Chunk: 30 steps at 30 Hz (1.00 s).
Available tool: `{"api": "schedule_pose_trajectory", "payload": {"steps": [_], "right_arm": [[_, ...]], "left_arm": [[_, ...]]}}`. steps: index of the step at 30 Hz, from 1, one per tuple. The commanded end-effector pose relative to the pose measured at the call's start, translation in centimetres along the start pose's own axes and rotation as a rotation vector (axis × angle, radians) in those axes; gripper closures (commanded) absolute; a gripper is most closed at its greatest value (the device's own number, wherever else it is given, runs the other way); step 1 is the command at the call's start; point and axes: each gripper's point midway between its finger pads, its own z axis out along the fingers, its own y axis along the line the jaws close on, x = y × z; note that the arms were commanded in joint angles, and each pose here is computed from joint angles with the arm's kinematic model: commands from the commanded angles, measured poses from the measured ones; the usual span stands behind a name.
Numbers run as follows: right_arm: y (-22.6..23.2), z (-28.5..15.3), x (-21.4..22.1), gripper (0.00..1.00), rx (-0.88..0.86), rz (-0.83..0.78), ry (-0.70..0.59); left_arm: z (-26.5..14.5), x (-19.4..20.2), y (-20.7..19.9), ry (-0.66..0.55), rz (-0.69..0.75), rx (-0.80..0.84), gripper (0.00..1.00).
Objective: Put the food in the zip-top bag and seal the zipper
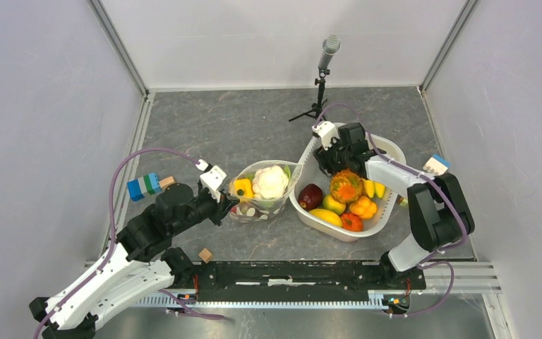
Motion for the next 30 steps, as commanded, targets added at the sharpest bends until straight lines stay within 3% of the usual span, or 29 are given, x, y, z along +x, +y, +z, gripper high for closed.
{"api": "schedule_pose_trajectory", "payload": {"steps": [1, 11, 15, 20, 27, 30], "right_arm": [[-0.2, -2.6, -3.3, 0.58, -0.013, -0.017, -0.080], [0.3, -6.9, -6.2, 0.56, -0.009, -0.022, -0.205], [-0.4, -6.0, -4.8, 0.20, 0.035, 0.011, -0.144], [1.0, -3.0, -1.5, 0.06, -0.074, -0.013, 0.006], [1.2, 1.6, 3.4, 0.03, -0.115, -0.015, 0.163], [2.2, 2.3, 5.2, 0.13, -0.159, 0.005, 0.210]], "left_arm": [[0.2, -1.1, 0.1, -0.040, 0.029, 0.002, 0.98], [0.3, -1.1, 0.1, -0.035, 0.027, 0.000, 0.98], [0.3, -1.0, 0.1, -0.032, 0.027, 0.000, 0.98], [0.3, -1.0, 0.1, -0.035, 0.027, 0.000, 0.98], [0.4, -0.9, 0.1, -0.028, 0.029, 0.000, 0.98], [0.3, -0.9, 0.1, -0.030, 0.030, 0.000, 0.98]]}}
